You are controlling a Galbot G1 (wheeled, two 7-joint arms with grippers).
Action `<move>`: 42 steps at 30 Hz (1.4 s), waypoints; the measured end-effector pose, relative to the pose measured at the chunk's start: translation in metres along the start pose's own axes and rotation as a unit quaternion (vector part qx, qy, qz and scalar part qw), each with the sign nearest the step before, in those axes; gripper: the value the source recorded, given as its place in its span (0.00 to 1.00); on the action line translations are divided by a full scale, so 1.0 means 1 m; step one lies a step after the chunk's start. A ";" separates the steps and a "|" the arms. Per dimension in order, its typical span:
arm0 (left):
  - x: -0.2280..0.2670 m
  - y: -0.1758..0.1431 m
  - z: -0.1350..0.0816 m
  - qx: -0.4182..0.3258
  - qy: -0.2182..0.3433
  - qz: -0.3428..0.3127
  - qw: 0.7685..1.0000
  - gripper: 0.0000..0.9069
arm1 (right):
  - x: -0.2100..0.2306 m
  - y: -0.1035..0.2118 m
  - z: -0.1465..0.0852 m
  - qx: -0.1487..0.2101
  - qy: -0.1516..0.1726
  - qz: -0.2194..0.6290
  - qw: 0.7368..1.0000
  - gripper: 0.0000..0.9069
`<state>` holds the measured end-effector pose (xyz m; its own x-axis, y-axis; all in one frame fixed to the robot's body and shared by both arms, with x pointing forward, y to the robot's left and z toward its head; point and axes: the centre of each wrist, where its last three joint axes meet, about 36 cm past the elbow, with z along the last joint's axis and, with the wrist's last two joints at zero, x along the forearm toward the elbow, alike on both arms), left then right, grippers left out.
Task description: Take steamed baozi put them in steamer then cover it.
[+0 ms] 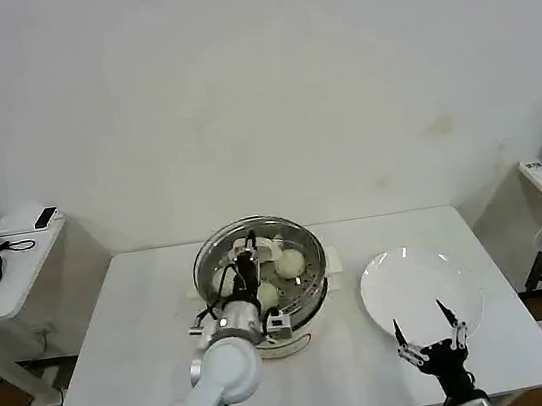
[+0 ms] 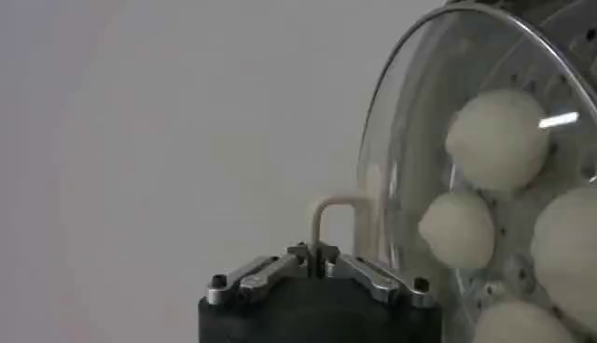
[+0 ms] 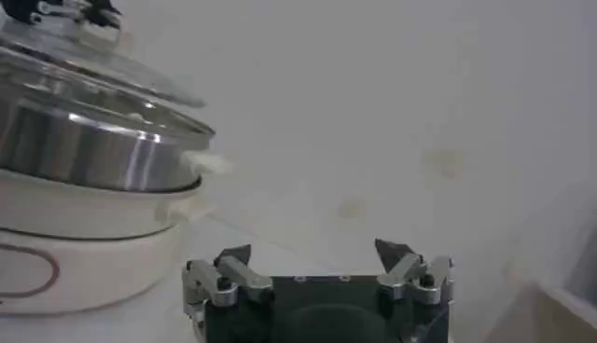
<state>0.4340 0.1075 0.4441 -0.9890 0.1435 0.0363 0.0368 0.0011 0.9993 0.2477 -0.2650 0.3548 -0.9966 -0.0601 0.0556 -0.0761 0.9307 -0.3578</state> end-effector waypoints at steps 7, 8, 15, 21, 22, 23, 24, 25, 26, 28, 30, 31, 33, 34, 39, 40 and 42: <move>-0.005 -0.007 -0.006 -0.006 -0.001 0.006 1.000 0.00 | 0.000 0.002 0.002 -0.001 0.002 -0.002 1.000 1.00; -0.005 -0.007 -0.007 -0.006 -0.001 0.006 1.000 0.00 | 0.000 0.003 0.002 -0.001 0.001 -0.003 1.000 1.00; -0.007 -0.010 -0.010 -0.007 -0.002 0.009 1.000 0.00 | 0.000 0.004 0.002 -0.002 0.001 -0.004 1.000 1.00; -0.007 -0.011 -0.012 -0.004 -0.001 0.011 1.000 1.00 | 0.000 0.006 0.002 -0.003 0.001 -0.007 1.000 1.00; -0.007 -0.011 -0.012 -0.003 0.000 0.011 1.000 1.00 | 0.000 0.006 0.002 -0.003 0.001 -0.008 1.000 1.00; -0.007 -0.011 -0.012 -0.001 0.000 0.011 1.000 1.00 | 0.000 0.007 0.002 -0.003 0.001 -0.008 1.000 1.00; -0.007 -0.011 -0.013 0.000 0.001 0.011 1.000 1.00 | 0.000 0.007 0.002 -0.003 0.000 -0.009 1.000 1.00; -0.008 -0.011 -0.013 0.002 0.002 0.010 1.000 1.00 | 0.000 0.008 0.002 -0.004 0.000 -0.009 1.000 1.00; -0.008 -0.010 -0.013 0.004 0.003 0.009 1.000 1.00 | 0.000 0.009 0.002 -0.004 0.000 -0.010 1.000 1.00; -0.007 -0.010 -0.011 0.006 0.005 0.007 1.000 1.00 | -0.001 0.010 0.002 -0.004 0.001 -0.012 1.000 1.00; -0.006 -0.009 -0.010 0.009 0.006 0.005 1.000 1.00 | -0.001 0.010 0.002 -0.005 0.001 -0.013 1.000 1.00; -0.005 -0.008 -0.009 0.009 0.006 0.004 1.000 1.00 | -0.001 0.011 0.002 -0.005 0.001 -0.013 1.000 1.00; -0.003 -0.007 -0.006 0.011 0.008 0.003 1.000 1.00 | -0.001 0.011 0.003 -0.005 0.001 -0.014 1.000 1.00; -0.003 -0.007 -0.005 0.012 0.009 0.002 1.000 1.00 | -0.001 0.011 0.003 -0.005 0.001 -0.014 1.000 1.00; 0.007 -0.003 0.001 0.017 0.009 -0.003 1.000 1.00 | -0.001 0.012 0.004 -0.006 0.003 -0.016 1.000 1.00; 0.009 -0.003 0.003 0.019 0.009 -0.003 1.000 1.00 | -0.001 0.013 0.005 -0.006 0.004 -0.016 1.000 1.00; 0.016 -0.001 0.005 0.022 0.006 -0.006 1.000 1.00 | -0.001 0.014 0.005 -0.007 0.004 -0.017 1.000 1.00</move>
<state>0.4193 0.1145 0.4434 -0.9911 0.1306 0.0251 0.0314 0.0459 0.9985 0.2476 -0.2540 0.3452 -0.9931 -0.0891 0.0761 -0.1100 0.9331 -0.3424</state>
